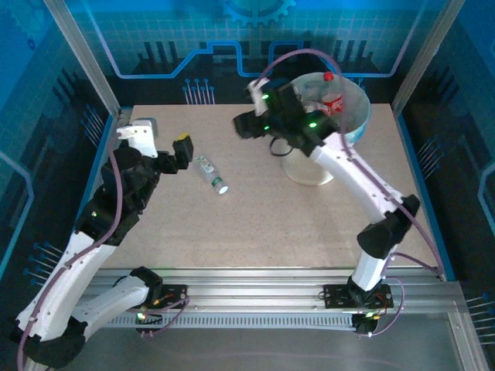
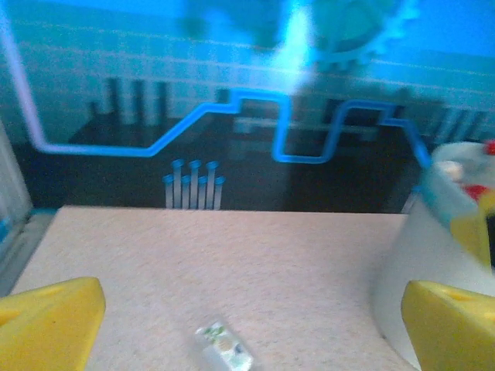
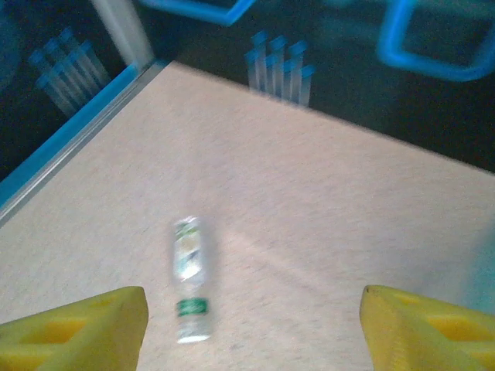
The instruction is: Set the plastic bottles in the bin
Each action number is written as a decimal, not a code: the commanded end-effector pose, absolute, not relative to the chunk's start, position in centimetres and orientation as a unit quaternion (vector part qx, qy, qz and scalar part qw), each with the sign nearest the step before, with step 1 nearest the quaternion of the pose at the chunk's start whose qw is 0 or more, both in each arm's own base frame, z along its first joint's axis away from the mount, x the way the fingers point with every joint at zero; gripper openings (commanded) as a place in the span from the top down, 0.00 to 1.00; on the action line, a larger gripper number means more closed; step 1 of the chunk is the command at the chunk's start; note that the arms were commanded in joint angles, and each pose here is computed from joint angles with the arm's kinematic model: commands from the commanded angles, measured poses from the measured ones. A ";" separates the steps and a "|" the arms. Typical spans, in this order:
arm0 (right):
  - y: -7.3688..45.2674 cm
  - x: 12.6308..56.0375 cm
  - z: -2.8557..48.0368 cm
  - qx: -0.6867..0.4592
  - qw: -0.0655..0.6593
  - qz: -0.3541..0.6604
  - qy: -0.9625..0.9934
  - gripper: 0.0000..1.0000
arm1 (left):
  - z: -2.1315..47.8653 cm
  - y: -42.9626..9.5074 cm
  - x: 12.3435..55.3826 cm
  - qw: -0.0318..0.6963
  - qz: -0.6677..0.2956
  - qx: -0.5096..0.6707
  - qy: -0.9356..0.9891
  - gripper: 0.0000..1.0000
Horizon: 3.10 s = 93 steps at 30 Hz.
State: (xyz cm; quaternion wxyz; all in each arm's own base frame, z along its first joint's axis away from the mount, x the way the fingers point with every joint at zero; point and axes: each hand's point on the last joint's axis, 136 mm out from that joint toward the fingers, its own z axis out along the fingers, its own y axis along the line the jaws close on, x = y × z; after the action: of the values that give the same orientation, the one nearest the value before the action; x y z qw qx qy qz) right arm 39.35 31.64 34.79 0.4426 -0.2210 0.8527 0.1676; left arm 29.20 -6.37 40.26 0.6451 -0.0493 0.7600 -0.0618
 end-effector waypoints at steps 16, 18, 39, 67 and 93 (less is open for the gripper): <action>45.8 41.8 11.4 -0.312 0.252 0.143 0.905 0.00 | 30.5 1.0 28.4 0.499 -0.032 -0.233 0.834 0.01; 46.5 42.3 9.9 -0.313 0.250 0.141 0.905 0.00 | 30.3 0.9 28.6 0.497 -0.037 -0.232 0.836 0.01; 49.7 46.4 6.2 -0.334 0.320 0.152 0.873 0.18 | 29.5 -0.2 29.5 0.483 -0.064 -0.219 0.845 0.01; 36.6 40.0 49.9 -0.224 0.549 0.375 0.713 0.49 | 41.5 -15.2 26.4 0.620 -0.348 0.146 0.688 0.01; 37.2 24.3 53.5 -0.271 0.496 0.616 0.549 0.48 | 48.1 -24.3 23.9 0.616 -0.496 0.250 0.559 0.19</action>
State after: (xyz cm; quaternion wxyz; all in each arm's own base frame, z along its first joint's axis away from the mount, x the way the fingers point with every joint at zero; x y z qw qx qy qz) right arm 26.64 36.88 52.22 0.5178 -0.2590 0.5814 0.5716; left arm 24.65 -24.62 44.95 0.5823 0.2449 0.5979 -0.4934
